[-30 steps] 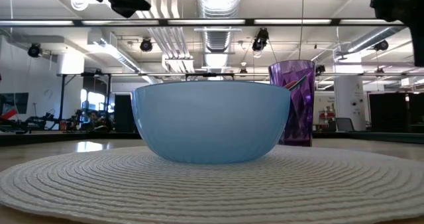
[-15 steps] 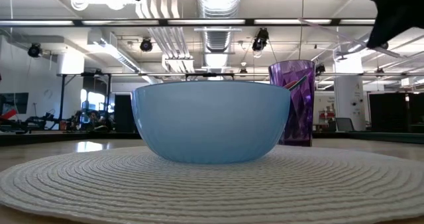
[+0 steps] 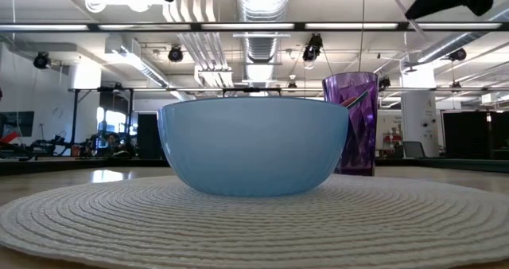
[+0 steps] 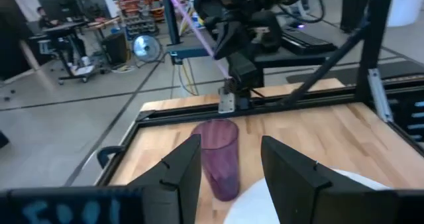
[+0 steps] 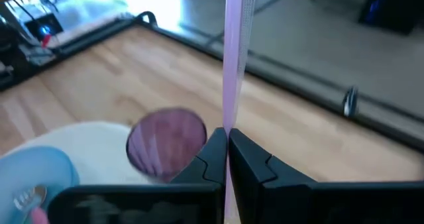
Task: Pick & Place Utensil
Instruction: Put the purple straw into the purple cup
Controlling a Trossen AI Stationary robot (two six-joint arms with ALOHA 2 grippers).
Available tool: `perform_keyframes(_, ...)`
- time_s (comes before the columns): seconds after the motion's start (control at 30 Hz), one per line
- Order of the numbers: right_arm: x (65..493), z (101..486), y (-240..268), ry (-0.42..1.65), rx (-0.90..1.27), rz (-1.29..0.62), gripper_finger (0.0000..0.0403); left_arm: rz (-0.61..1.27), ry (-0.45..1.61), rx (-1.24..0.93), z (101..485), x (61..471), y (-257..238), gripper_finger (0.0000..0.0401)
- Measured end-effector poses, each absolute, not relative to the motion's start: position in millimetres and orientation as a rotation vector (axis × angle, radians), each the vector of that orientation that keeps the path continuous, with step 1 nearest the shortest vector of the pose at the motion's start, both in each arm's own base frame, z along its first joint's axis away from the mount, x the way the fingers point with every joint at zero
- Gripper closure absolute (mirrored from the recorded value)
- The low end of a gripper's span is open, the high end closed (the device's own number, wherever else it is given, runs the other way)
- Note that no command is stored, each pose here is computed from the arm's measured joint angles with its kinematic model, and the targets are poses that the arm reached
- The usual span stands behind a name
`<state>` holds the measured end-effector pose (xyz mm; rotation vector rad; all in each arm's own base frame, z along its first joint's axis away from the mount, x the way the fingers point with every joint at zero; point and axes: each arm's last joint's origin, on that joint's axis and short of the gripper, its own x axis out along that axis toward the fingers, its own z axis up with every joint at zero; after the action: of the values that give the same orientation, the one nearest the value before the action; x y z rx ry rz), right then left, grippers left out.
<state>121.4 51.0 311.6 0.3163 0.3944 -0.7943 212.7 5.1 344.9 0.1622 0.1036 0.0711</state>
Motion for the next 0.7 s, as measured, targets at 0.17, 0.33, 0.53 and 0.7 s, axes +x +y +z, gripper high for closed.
perform_keyframes(0.17, 125, 316, 52, 0.346, 0.232, -0.791, 0.0395, 0.108, 0.079, 0.161, 344, 222, 13, 0.0249)
perform_keyframes(0.33, 132, 320, 52, 0.337, 0.154, -0.778, 0.0395, 0.15, 0.046, 0.163, 342, 232, 23, 0.0249)
perform_keyframes(0.53, 142, 325, 51, 0.334, 0.068, -0.757, 0.0395, 0.153, 0.006, 0.163, 341, 241, 33, 0.024)
perform_keyframes(0.7, 144, 326, 47, 0.351, 0.024, -0.775, 0.0395, 0.161, 0.005, 0.163, 347, 255, 38, 0.0196)
